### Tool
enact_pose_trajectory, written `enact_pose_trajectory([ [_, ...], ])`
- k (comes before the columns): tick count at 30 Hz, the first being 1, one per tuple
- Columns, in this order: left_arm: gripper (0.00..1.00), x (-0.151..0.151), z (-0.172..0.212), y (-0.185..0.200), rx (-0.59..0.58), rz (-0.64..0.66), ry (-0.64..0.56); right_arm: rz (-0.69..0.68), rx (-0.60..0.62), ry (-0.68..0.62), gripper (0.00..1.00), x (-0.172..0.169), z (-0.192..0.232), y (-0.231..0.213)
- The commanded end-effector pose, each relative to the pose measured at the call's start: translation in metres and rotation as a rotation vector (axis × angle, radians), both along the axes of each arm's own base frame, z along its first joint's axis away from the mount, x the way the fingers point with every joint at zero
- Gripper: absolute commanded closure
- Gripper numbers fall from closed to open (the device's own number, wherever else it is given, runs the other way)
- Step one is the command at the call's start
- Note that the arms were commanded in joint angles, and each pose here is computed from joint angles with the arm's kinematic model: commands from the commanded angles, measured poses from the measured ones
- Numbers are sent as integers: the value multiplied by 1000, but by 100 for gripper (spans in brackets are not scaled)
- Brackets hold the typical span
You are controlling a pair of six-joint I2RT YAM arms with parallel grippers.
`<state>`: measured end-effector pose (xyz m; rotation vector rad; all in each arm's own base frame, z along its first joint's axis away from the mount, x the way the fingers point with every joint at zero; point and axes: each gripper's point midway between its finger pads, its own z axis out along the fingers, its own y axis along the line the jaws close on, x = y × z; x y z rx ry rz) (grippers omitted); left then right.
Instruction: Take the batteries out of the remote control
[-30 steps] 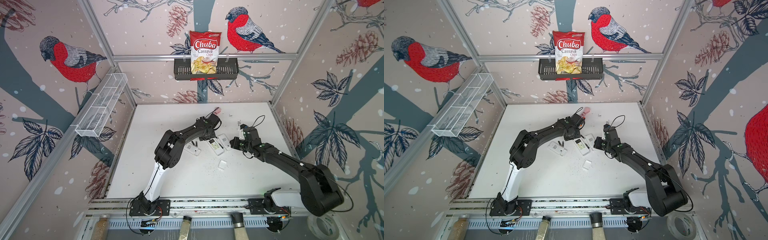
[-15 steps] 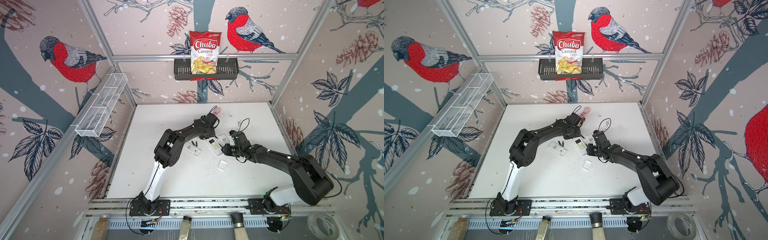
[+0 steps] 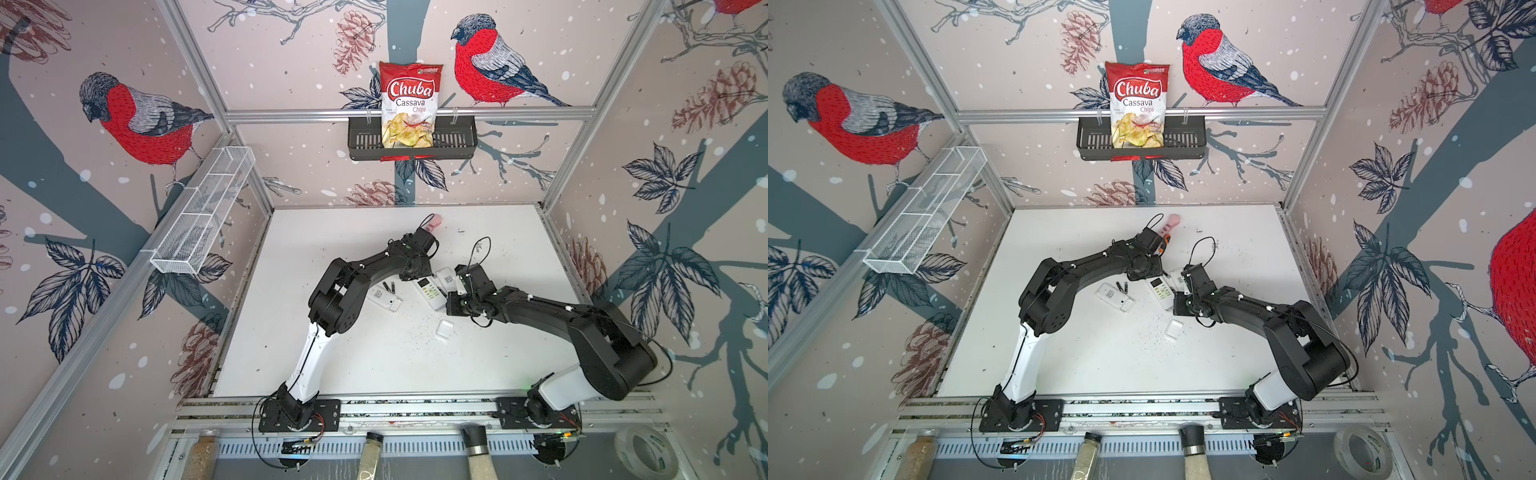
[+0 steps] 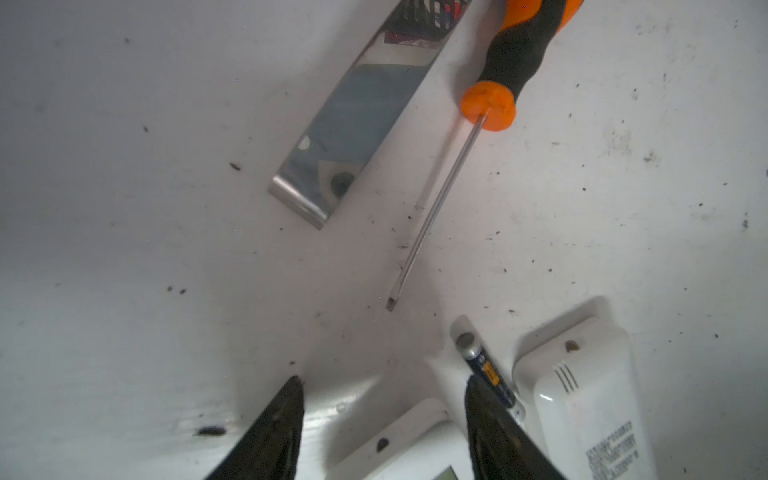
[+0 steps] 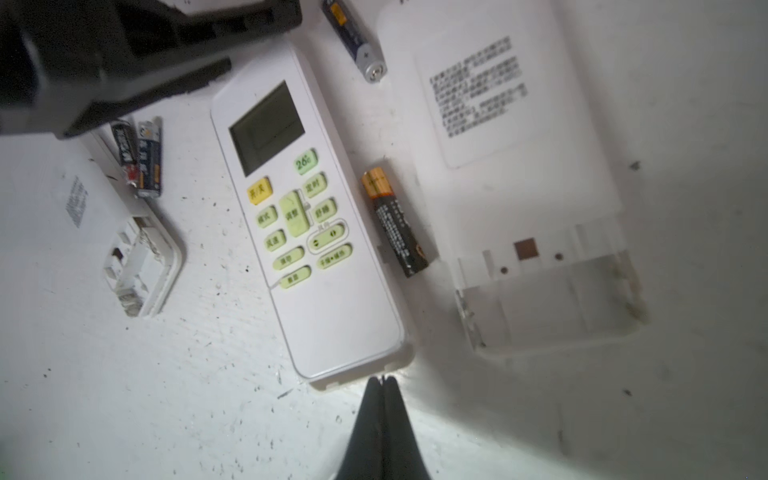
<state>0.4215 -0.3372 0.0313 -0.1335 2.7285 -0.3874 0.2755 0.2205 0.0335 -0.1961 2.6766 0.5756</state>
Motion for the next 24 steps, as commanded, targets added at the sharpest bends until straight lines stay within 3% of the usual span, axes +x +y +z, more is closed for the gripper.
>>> enact_pose_trajectory([
  [1,38,3,2,-4,-12,-19,-12,22,-16,7,100,0,-5,2],
  [20,40,-4,3,0,-11,-14,-11,37,2,-1,100,8,-2,14],
  [24,33,1,26,9,16,-1,-52,31,11,-14,94,7,5,11],
])
